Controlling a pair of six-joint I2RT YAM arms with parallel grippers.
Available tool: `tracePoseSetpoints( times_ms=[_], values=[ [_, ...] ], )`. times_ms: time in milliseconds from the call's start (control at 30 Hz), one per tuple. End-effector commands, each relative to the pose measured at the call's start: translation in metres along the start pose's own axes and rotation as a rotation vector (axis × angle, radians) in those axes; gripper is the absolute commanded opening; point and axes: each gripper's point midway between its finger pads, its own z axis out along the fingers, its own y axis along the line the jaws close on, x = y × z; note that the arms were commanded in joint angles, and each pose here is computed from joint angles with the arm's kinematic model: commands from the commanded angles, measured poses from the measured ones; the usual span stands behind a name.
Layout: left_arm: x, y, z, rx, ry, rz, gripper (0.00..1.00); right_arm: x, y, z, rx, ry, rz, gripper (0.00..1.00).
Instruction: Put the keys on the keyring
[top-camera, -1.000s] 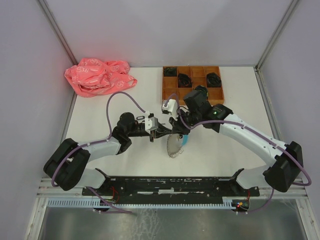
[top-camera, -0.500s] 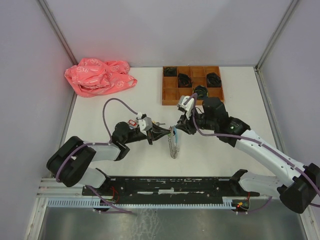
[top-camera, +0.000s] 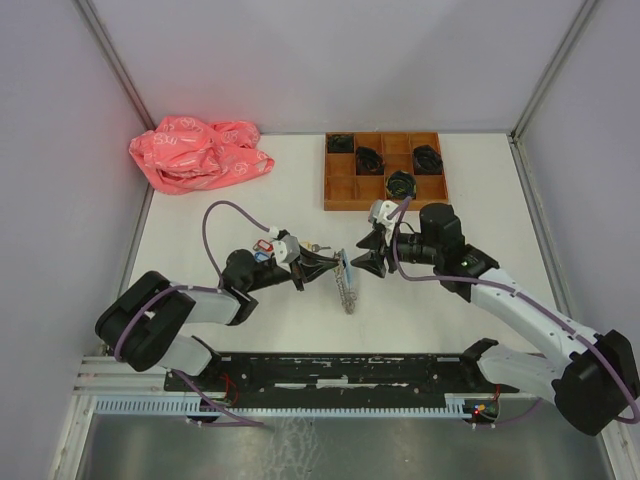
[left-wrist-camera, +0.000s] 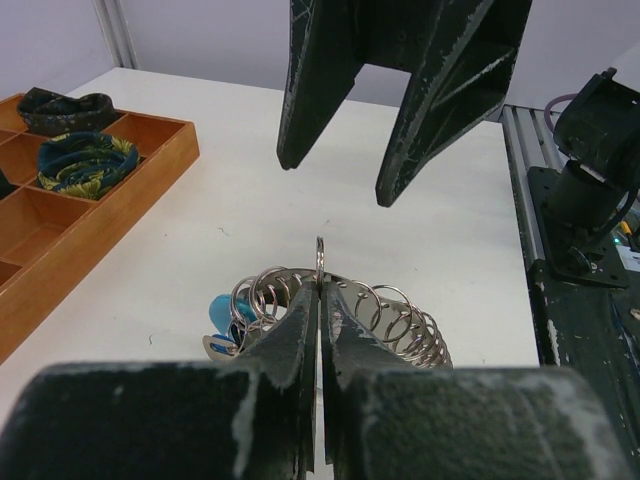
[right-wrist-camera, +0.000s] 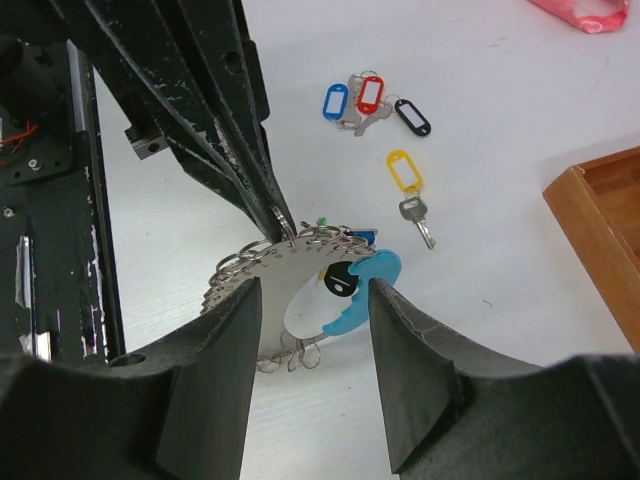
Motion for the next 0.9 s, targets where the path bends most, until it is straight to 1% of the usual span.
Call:
tracePoseSetpoints(
  times_ms=[0, 200, 300, 567, 800, 867],
  values=[
    [-0.027, -0.001, 0.003, 0.003, -0.096, 0.045, 0.03, -0.025, 0.009, 0.001, -0.071, -0.122, -0.166, 0.55],
    [-0.030, -0.003, 0.003, 0.016, -0.103, 0.055, 0.03, -0.024, 0.009, 0.009, -0.099, -0.167, -0.209, 0.52],
    [-0.030, -0.005, 0.004, 0.027, -0.104, 0.052, 0.03, -0.022, 0.008, 0.015, -0.112, -0.180, -0.212, 0.49],
    [-0.031, -0.006, 0.005, 0.037, -0.106, 0.056, 0.03, -0.014, 0.012, 0.024, -0.174, -0.162, -0.202, 0.37],
    [-0.033, -0.007, 0.007, 0.051, -0.113, 0.052, 0.03, -0.006, 0.015, 0.028, -0.219, -0.132, -0.183, 0.33],
    [-0.033, -0.007, 0.007, 0.053, -0.114, 0.052, 0.03, -0.006, 0.016, 0.029, -0.229, -0.131, -0.183, 0.30]
  ],
)
